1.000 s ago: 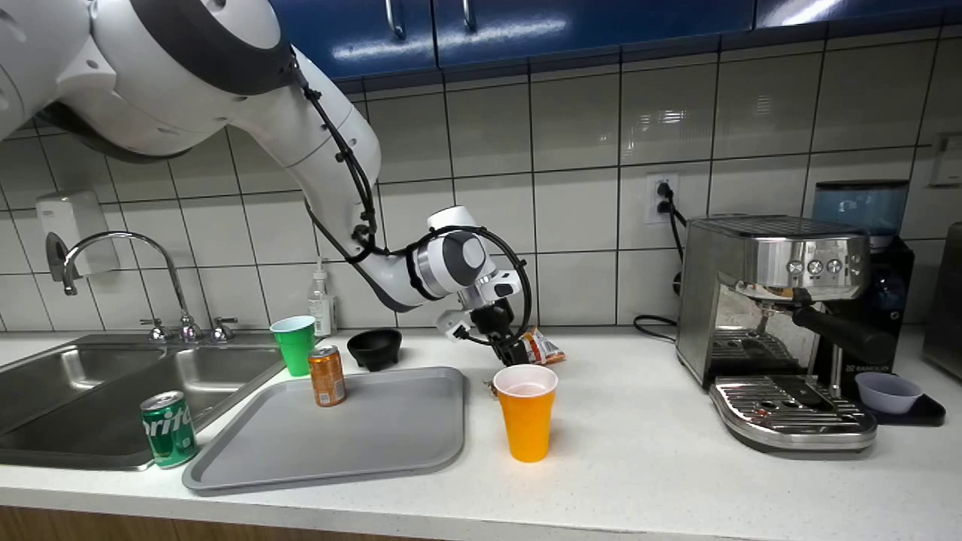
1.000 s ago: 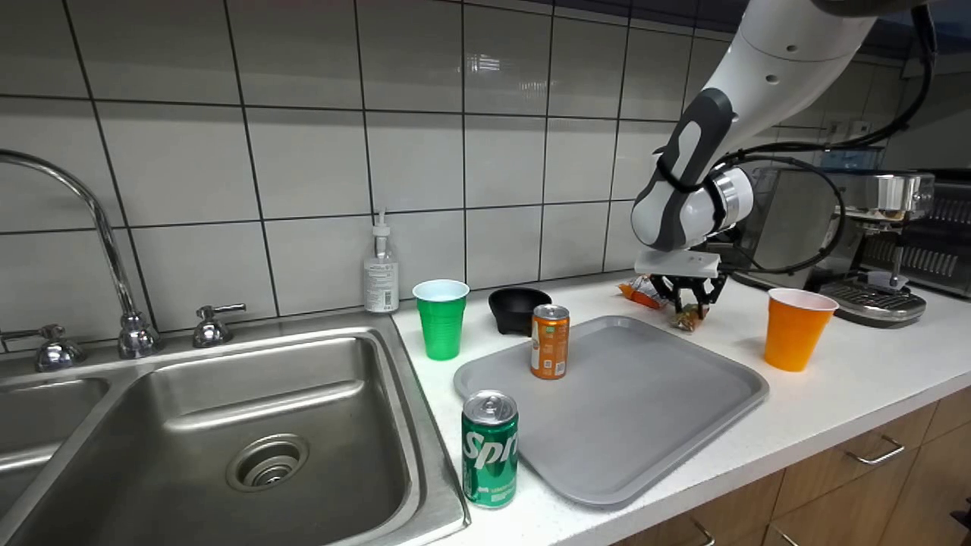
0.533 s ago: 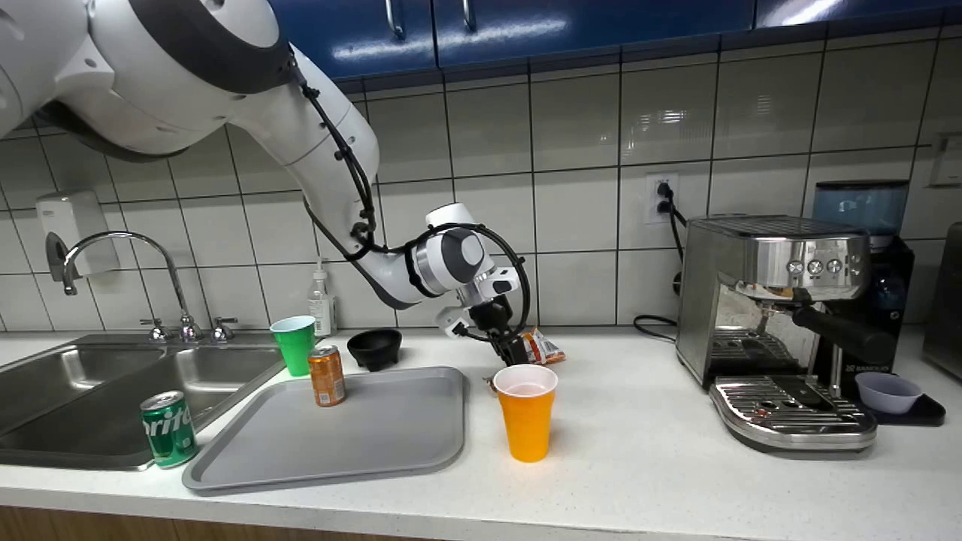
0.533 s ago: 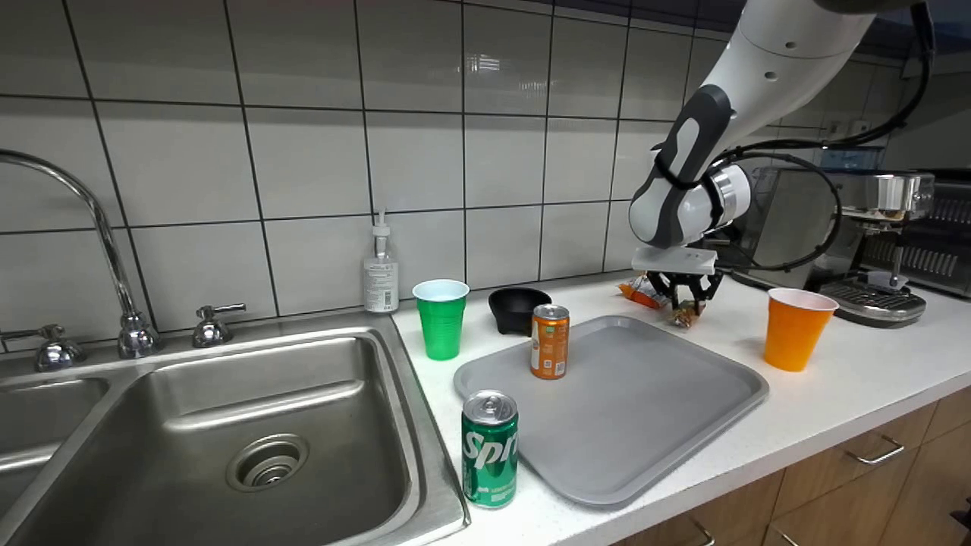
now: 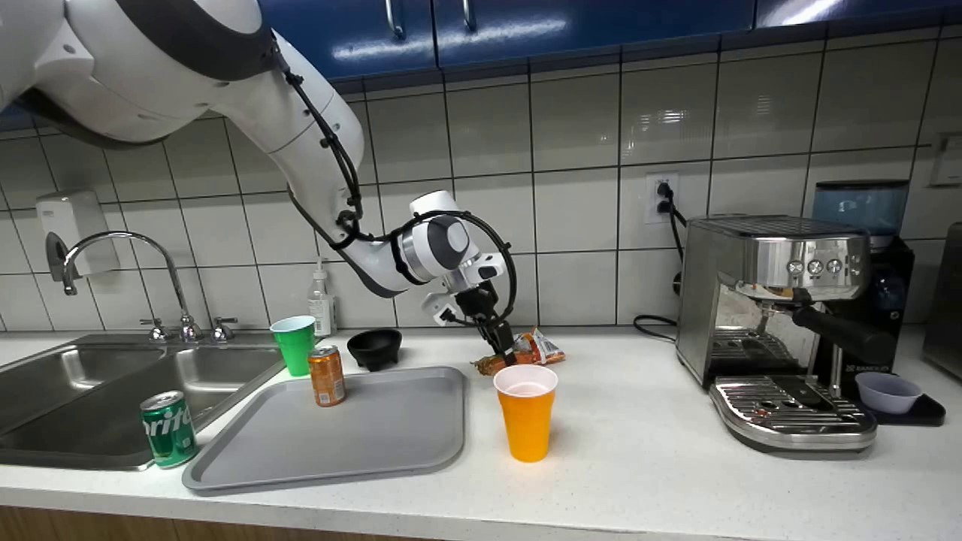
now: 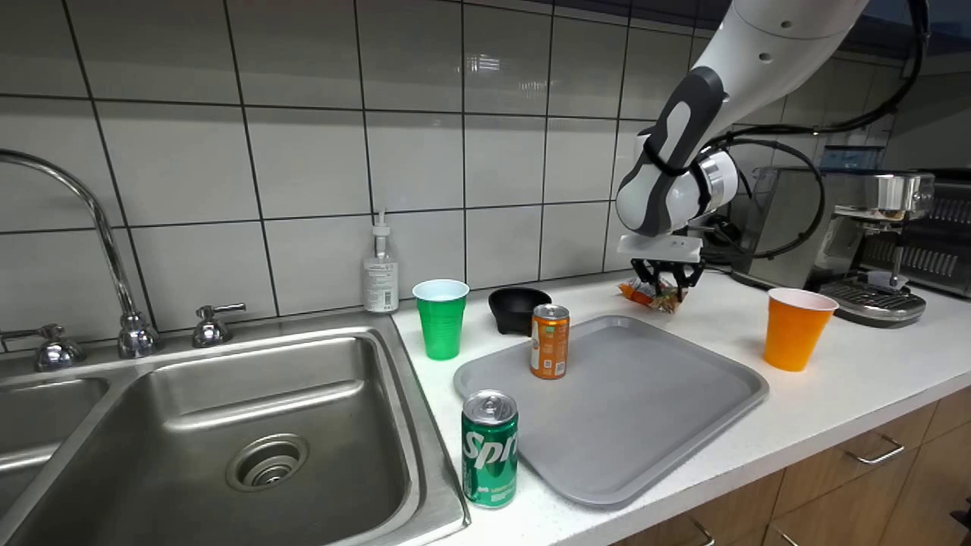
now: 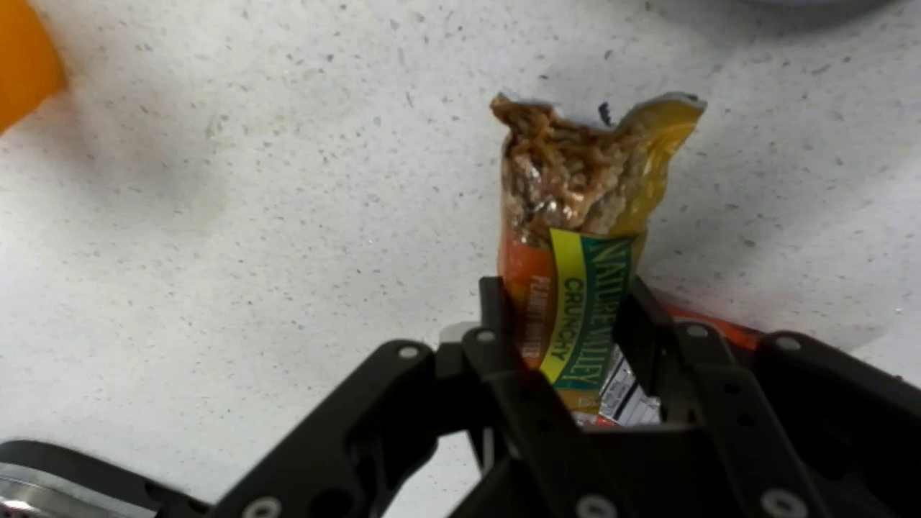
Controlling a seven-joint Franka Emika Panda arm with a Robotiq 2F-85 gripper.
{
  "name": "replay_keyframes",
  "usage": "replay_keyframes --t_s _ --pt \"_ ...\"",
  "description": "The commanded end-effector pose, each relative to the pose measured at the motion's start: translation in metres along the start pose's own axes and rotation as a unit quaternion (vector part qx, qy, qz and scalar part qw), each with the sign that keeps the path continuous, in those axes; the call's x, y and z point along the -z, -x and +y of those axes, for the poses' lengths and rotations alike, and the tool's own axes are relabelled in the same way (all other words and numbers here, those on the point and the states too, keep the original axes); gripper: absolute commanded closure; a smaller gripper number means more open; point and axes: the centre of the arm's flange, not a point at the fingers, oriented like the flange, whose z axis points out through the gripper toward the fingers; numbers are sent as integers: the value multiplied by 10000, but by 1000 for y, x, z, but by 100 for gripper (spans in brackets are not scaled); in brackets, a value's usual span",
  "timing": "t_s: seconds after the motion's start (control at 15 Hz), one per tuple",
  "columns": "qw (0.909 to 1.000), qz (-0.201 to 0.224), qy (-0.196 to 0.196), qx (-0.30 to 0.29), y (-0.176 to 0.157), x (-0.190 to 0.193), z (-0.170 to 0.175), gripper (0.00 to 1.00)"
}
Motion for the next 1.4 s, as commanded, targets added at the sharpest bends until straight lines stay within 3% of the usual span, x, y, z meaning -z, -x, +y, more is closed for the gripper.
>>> replay_keyframes --t_s 0.0,1.33 --pt "9998 116 -98 136 18 32 0 84" --pt "9866 179 -322 1590 121 85 -30 84"
